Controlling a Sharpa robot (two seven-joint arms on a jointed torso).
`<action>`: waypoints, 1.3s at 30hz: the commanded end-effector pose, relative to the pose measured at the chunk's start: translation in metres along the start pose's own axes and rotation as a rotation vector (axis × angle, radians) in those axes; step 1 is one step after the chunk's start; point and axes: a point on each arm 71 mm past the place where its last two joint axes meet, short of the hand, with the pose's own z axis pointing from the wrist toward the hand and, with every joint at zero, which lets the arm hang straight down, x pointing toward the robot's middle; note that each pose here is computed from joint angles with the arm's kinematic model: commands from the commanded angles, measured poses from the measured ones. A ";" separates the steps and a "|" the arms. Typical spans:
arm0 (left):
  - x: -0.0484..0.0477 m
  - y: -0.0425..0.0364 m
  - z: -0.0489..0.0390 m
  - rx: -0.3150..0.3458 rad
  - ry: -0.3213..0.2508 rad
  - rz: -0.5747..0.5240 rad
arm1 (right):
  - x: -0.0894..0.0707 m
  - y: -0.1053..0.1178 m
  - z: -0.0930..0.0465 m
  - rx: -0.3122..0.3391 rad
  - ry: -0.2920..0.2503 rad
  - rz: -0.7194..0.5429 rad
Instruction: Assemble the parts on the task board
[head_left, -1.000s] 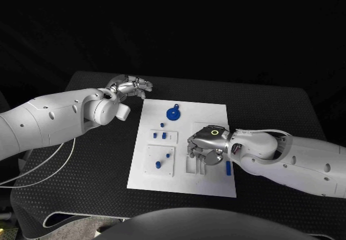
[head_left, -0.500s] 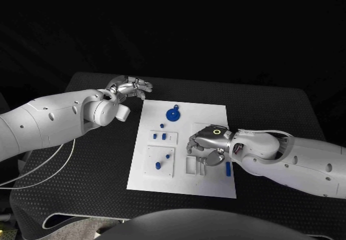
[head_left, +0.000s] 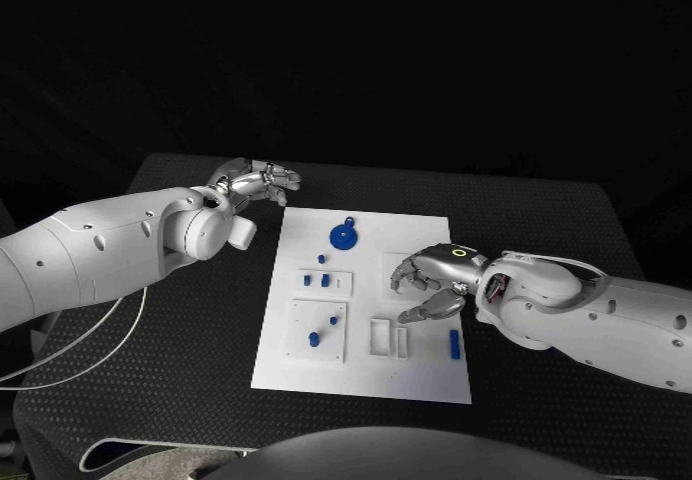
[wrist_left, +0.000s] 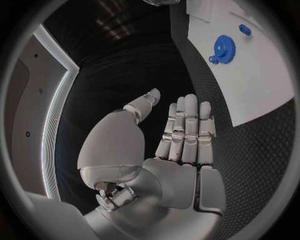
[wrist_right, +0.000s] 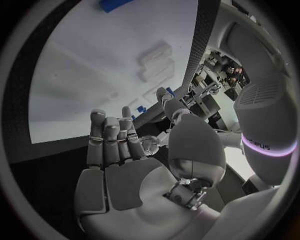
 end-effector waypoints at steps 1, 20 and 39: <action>-0.0005 -0.0034 0.0008 0.039 -0.016 0.000 | -0.005 -0.015 -0.004 0.094 -0.026 0.157; -0.0101 -0.0044 0.0014 0.069 -0.068 -0.006 | -0.023 -0.094 -0.027 0.399 -0.140 0.463; -0.0114 -0.0048 0.0022 0.078 -0.075 -0.013 | -0.028 -0.118 -0.035 0.489 -0.201 0.607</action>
